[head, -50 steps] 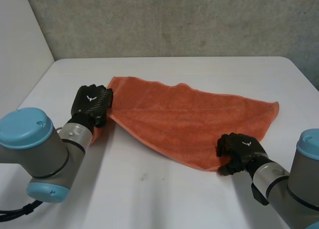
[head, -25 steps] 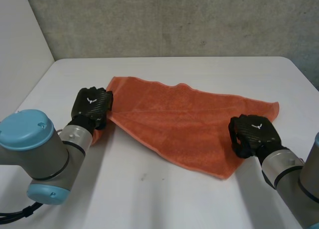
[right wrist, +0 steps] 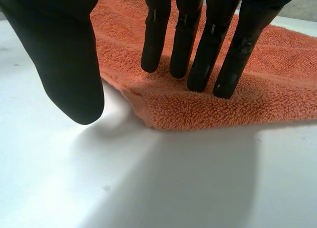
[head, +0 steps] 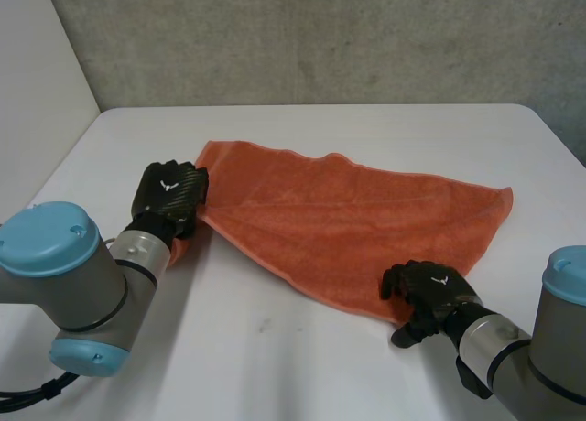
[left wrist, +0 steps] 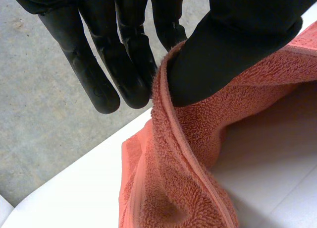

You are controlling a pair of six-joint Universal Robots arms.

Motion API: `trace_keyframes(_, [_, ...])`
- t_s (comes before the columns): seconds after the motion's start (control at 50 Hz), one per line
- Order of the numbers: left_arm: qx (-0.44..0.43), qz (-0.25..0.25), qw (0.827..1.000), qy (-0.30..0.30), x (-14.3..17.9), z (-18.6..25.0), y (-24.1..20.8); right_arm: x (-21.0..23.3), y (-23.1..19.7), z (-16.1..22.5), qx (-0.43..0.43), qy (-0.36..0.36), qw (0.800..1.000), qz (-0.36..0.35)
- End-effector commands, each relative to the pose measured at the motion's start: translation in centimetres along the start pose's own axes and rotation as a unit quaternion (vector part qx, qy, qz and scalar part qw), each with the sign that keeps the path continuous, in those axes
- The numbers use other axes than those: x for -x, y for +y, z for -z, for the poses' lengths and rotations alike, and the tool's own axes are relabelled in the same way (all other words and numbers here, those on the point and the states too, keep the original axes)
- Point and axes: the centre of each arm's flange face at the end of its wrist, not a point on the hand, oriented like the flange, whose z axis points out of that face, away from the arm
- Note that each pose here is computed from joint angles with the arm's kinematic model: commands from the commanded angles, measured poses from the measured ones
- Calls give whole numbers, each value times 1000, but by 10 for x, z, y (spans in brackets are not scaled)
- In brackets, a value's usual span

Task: Fold the laundry

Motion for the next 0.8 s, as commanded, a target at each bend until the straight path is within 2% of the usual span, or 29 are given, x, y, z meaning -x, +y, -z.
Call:
trace_keyframes(0.02, [0,1,1000,0,0,0,0,-2,0,-7,-17,6,1000,6])
trace_keyframes(0.32, [-1,1,1000,2,0,0,0,-10,6,-17,-20,32,999,37])
trace_keyframes(0.8, [7,-1,1000,4,-2,0,6,-18,-5,-20,-51,56,996,44])
